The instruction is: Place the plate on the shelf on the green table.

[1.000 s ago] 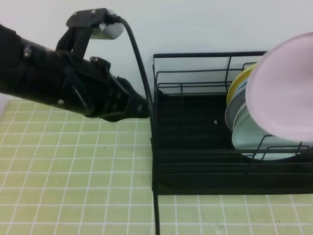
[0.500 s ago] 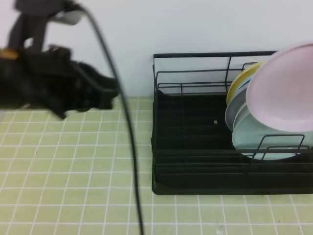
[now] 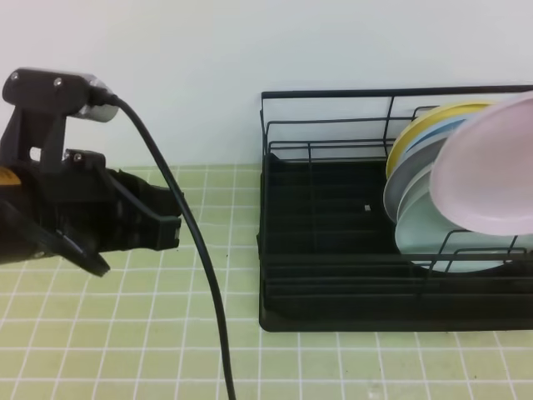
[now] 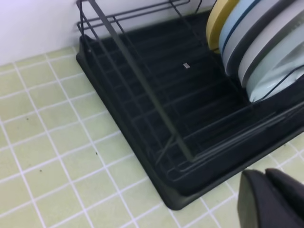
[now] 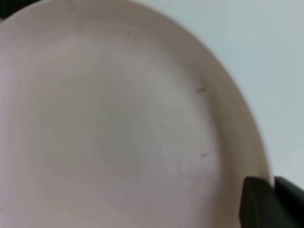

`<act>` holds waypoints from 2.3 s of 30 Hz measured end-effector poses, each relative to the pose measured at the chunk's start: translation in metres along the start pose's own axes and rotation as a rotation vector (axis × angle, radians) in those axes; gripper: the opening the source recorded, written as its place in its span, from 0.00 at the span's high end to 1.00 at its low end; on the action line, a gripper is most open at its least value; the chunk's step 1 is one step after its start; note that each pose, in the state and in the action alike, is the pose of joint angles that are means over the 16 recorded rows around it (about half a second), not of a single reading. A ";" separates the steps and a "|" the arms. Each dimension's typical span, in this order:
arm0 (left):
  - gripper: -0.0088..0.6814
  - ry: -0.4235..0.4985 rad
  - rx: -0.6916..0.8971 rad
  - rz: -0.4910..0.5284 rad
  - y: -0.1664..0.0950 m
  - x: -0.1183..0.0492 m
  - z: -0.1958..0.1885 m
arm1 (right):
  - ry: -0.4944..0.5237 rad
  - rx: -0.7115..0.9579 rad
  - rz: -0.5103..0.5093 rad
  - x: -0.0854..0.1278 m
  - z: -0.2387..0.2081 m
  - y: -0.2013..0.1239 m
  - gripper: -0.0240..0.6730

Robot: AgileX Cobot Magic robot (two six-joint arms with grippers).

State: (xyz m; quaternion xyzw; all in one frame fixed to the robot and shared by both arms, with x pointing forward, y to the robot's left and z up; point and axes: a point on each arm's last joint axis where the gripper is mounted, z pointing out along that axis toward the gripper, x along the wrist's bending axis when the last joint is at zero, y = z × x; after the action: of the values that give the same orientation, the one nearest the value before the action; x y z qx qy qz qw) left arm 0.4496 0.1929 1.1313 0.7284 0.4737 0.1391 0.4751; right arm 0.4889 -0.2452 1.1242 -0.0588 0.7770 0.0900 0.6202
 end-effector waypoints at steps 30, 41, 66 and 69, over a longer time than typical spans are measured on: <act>0.99 -0.028 0.077 0.022 -0.009 -0.002 0.001 | 0.187 -0.012 -0.175 0.072 0.022 0.008 0.95; 0.99 -0.035 0.095 0.044 -0.011 -0.002 0.001 | 0.232 0.014 -0.194 0.089 0.039 0.005 0.77; 0.99 -0.047 0.079 0.035 -0.009 -0.004 0.001 | 0.137 0.030 0.062 0.078 0.035 0.016 0.41; 0.99 -0.054 0.080 0.024 -0.010 -0.004 0.001 | 0.095 0.019 0.123 0.073 0.033 0.023 0.41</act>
State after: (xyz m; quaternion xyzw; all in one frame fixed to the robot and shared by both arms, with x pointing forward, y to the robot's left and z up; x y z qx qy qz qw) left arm 0.4424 0.1900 1.1243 0.7558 0.4572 0.1061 0.4566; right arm 0.4992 -0.2144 1.0478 -0.0094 0.8085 0.1178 0.5765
